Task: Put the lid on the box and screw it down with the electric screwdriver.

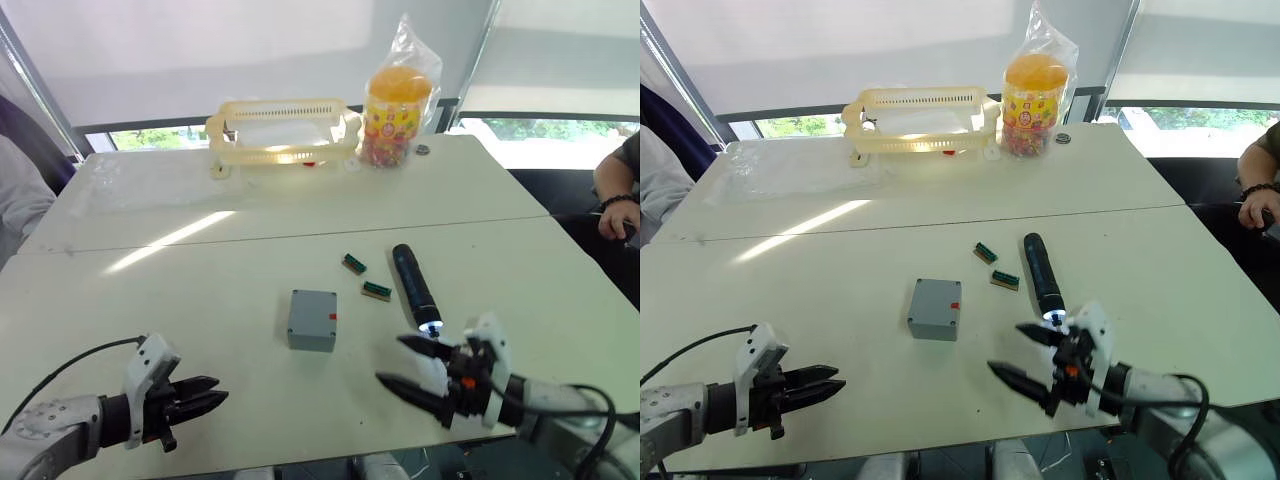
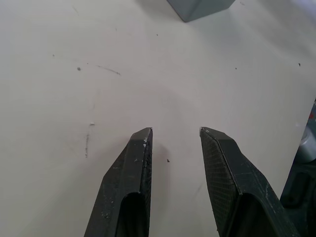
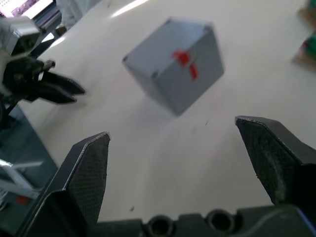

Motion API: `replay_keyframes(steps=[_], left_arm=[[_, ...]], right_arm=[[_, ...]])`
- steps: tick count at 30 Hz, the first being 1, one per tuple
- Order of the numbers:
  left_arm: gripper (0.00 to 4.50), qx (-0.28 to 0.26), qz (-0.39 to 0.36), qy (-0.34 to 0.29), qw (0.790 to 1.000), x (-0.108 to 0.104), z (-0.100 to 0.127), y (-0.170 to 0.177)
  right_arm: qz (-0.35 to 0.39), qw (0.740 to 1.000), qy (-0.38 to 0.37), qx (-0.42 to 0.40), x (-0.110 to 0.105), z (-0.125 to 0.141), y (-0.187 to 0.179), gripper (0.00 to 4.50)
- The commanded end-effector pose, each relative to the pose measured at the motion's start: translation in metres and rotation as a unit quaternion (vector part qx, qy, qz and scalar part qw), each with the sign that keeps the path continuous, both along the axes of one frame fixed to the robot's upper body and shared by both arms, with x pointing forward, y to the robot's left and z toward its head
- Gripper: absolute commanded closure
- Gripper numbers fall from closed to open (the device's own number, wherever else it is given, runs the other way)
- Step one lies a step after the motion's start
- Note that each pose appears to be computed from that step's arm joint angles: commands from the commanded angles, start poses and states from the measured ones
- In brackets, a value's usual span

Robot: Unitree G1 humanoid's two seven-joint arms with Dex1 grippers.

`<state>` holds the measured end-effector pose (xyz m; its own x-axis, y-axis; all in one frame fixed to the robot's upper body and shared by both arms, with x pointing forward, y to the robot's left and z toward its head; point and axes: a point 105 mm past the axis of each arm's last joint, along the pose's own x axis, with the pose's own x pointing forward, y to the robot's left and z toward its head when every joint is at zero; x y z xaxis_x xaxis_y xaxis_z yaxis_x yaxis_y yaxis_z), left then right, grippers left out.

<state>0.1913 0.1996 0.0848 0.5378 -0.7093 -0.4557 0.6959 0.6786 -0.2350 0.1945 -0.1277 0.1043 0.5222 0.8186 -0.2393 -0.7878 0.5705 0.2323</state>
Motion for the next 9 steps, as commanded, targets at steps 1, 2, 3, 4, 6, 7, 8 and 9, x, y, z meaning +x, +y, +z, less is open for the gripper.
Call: replay_keyframes(steps=[1,2,3,4,6,7,8,9], left_arm=[[2.98,-0.014,-0.016,-0.021,1.000,-0.0021,0.0106,-0.0128],[2.98,-0.017,-0.016,-0.020,1.000,-0.0025,0.0111,-0.0144],[2.98,-0.019,-0.015,-0.021,0.999,-0.0026,0.0115,-0.0152],[2.98,-0.020,-0.015,-0.021,0.999,-0.0028,0.0117,-0.0158],[2.98,-0.022,-0.014,-0.020,0.999,-0.0036,0.0121,-0.0166],[2.98,-0.023,-0.014,-0.019,0.999,-0.0042,0.0122,-0.0167],[2.98,-0.024,-0.014,-0.018,0.999,-0.0047,0.0121,-0.0164],[2.98,-0.022,-0.013,-0.018,1.000,-0.0051,0.0116,-0.0156]], right_arm=[[0.026,0.999,-0.032,-0.001,-0.0072,0.0104,0.0104,0.07],[0.028,0.999,-0.031,-0.003,-0.0080,0.0096,0.0107,0.07],[0.028,0.999,-0.030,-0.004,-0.0080,0.0093,0.0105,0.07],[0.028,0.999,-0.030,-0.006,-0.0071,0.0086,0.0096,0.07],[0.027,0.999,-0.031,-0.012,-0.0049,0.0073,0.0070,0.07],[0.026,0.999,-0.031,-0.013,-0.0040,0.0069,0.0060,0.07],[0.026,0.999,-0.030,-0.014,-0.0032,0.0066,0.0051,0.07],[0.026,0.999,-0.030,-0.015,-0.0028,0.0063,0.0046,0.07]])
